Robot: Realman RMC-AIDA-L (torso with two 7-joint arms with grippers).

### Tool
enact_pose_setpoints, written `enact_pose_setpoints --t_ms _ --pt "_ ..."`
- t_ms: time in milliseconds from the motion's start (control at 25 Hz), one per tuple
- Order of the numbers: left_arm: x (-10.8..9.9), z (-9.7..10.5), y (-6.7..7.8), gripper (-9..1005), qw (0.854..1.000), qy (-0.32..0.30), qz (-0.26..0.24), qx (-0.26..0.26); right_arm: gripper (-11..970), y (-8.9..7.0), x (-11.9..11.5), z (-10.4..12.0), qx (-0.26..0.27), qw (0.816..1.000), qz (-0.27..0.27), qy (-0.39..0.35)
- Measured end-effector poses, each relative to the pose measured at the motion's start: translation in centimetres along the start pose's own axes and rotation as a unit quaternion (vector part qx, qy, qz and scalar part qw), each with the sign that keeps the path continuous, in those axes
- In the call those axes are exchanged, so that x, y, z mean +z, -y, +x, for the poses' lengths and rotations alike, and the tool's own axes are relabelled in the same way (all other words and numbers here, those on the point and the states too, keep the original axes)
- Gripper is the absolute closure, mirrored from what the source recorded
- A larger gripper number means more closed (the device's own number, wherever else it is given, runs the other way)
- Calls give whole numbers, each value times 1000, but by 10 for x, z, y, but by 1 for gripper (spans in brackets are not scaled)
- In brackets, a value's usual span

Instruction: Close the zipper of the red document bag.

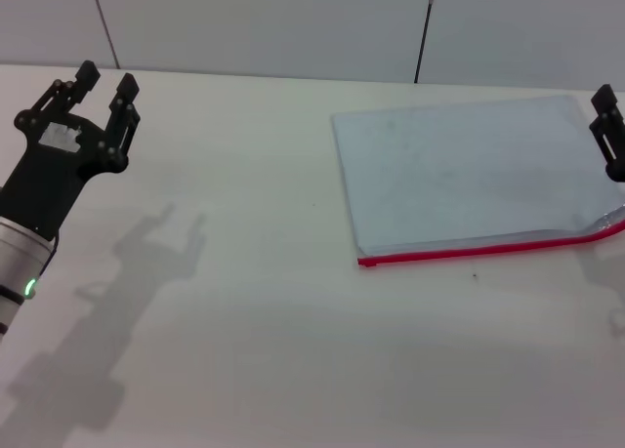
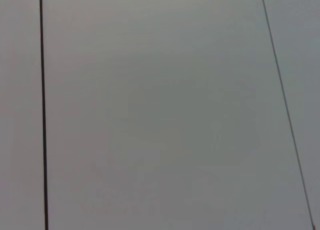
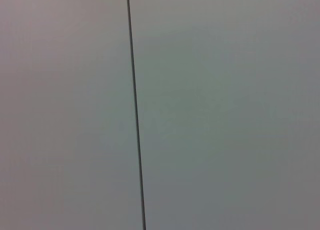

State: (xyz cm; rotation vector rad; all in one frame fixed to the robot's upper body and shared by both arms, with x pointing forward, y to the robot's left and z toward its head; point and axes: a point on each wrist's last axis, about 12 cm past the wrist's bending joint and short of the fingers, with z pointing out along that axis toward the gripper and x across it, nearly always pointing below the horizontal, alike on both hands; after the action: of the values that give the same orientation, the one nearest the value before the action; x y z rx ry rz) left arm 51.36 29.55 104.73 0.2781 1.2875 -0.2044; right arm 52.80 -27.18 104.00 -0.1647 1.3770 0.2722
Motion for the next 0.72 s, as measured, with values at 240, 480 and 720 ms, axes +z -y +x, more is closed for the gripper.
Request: enact_pose_setpoints --t_ms 240,480,720 --pt "0 0 1 559 1000 0 0 -2 324 -2 -1 0 5 1000 -2 4" --pt "0 0 1 559 1000 0 0 -3 324 -3 -3 -3 6 1000 -4 15" --pt "0 0 2 559 1000 0 1 -4 324 -3 -3 -3 7 1000 -5 15"
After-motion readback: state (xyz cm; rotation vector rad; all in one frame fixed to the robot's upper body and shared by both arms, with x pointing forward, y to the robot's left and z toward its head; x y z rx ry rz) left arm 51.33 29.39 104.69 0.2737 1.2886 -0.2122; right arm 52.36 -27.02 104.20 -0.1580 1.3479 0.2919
